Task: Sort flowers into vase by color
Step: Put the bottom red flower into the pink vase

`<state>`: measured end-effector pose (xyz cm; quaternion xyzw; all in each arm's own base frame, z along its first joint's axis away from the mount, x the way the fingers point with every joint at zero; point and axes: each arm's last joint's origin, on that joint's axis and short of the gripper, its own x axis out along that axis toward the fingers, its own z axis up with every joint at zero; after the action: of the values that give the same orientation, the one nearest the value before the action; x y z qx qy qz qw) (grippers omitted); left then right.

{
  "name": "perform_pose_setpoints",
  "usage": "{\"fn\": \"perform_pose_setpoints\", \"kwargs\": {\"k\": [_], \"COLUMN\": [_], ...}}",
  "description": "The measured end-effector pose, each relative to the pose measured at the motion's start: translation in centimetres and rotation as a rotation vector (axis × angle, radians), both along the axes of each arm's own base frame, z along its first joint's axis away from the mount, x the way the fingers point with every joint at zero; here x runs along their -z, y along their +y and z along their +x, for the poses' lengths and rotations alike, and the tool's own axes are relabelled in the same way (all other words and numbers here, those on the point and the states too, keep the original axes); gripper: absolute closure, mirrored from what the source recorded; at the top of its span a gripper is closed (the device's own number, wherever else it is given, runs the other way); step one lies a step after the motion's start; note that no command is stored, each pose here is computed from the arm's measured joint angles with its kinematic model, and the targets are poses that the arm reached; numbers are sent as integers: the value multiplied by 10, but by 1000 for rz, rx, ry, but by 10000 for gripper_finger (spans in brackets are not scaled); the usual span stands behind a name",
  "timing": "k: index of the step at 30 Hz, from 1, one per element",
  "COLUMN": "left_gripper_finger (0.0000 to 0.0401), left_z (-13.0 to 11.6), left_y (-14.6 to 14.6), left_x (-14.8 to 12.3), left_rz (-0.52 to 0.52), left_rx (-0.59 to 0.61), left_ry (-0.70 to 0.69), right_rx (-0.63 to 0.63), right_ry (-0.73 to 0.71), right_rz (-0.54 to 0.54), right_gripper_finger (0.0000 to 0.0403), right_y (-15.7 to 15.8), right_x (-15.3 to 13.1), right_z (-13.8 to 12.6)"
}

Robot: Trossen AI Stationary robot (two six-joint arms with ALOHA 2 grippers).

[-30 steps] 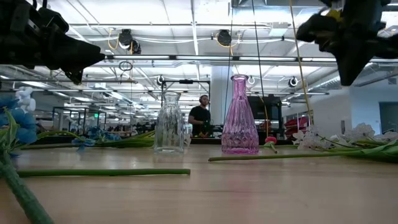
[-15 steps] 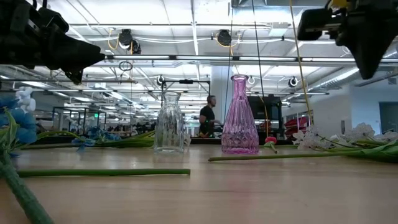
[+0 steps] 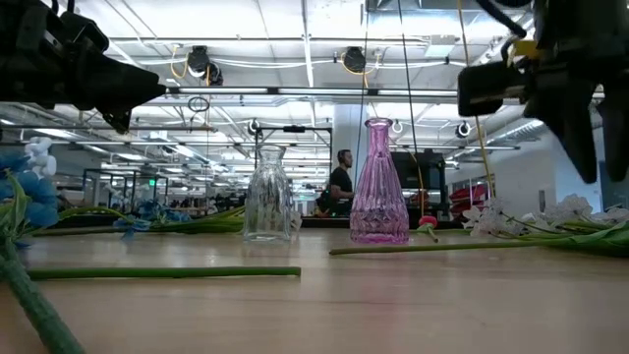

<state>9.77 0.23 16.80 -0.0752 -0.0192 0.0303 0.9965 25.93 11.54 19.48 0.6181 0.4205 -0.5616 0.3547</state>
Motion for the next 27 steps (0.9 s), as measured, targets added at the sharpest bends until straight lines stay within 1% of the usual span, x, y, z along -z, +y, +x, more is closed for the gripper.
{"fn": "perform_pose_setpoints", "kwargs": {"k": [5,9,13,16,19,22,24,27], "left_gripper_finger": [280,280,280,280,280,280,280,280], "left_z": [0,0,0,0,0,0,0,0], "left_y": [0,0,0,0,0,0,0,0], "left_x": [0,0,0,0,0,0,0,0], "left_rz": [0,0,0,0,0,0,0,0], "left_rx": [0,0,0,0,0,0,0,0], "left_ry": [0,-1,0,0,-1,-1,0,0], "right_rx": [5,17,33,40,28,-3,-30,-61], "right_ry": [39,85,136,169,175,155,131,107], "right_rz": [-15,-36,-58,-70,-73,-75,-88,-91], "right_gripper_finger": [285,254,234,227,229,246,269,321], "right_y": [1,-2,-7,-10,-11,-11,-11,-12], "right_x": [16,29,42,52,58,62,64,64], "right_z": [7,11,16,18,22,25,27,29]}}
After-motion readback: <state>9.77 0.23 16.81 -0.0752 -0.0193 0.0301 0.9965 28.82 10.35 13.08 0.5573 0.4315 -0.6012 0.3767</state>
